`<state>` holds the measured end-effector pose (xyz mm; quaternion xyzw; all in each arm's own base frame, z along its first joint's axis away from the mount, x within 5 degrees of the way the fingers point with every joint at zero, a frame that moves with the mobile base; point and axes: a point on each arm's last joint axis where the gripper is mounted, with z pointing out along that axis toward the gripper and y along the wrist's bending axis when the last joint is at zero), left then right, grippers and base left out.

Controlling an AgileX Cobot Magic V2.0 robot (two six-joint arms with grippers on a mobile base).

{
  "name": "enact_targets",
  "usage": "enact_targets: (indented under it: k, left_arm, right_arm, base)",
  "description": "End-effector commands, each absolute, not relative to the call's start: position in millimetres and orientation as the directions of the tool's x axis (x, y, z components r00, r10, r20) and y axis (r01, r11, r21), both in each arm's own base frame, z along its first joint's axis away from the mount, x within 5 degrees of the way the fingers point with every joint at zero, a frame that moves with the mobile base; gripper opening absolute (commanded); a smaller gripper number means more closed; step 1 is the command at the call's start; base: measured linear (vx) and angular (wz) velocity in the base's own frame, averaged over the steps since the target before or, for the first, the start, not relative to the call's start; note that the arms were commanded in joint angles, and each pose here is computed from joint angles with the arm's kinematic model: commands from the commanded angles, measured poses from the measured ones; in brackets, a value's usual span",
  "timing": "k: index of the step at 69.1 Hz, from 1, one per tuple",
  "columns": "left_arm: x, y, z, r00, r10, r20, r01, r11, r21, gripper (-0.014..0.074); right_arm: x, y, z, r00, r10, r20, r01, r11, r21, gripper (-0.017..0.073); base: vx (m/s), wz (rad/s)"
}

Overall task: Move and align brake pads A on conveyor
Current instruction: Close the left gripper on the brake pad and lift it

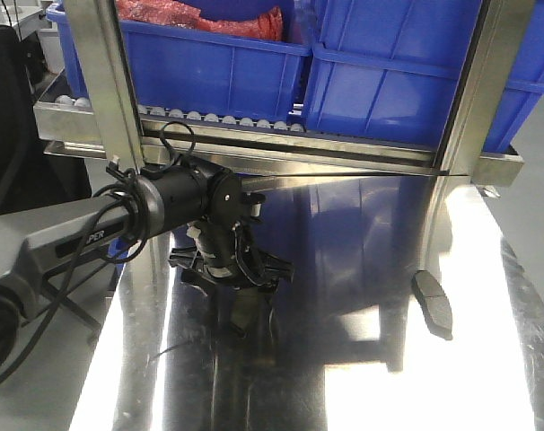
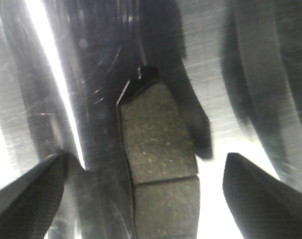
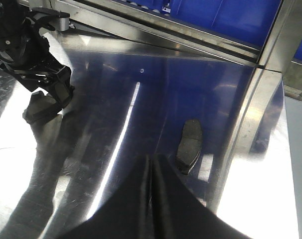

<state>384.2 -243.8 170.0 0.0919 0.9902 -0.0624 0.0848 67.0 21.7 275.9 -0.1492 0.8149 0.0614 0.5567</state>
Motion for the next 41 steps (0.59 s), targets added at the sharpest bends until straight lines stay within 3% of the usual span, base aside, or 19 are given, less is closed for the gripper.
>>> enact_targets:
  k: [1, 24, 41]
  left_arm:
    - [385.1, -247.6, 200.5, -0.952, 0.162, -0.259, 0.205, 0.968, -0.148, 0.0591]
    - [383.9, -246.2, 202.4, -0.953, 0.170, -0.249, 0.208, 0.969, -0.136, 0.0573]
    - [382.7, -245.4, 202.0, -0.955, 0.180, -0.236, 0.214, 0.968, -0.128, 0.0421]
  right_arm:
    - [69.8, 21.0, 289.6, -0.259, -0.159, -0.953, -0.293, 0.953, -0.079, -0.0008]
    - [69.8, 21.0, 289.6, -0.259, -0.159, -0.953, -0.293, 0.953, -0.079, -0.0008]
    - [69.8, 21.0, 289.6, -0.259, -0.159, -0.953, -0.293, 0.953, -0.079, -0.0008]
  base:
    - [0.00, 0.00]
    - [0.00, 0.00]
    - [0.00, 0.00]
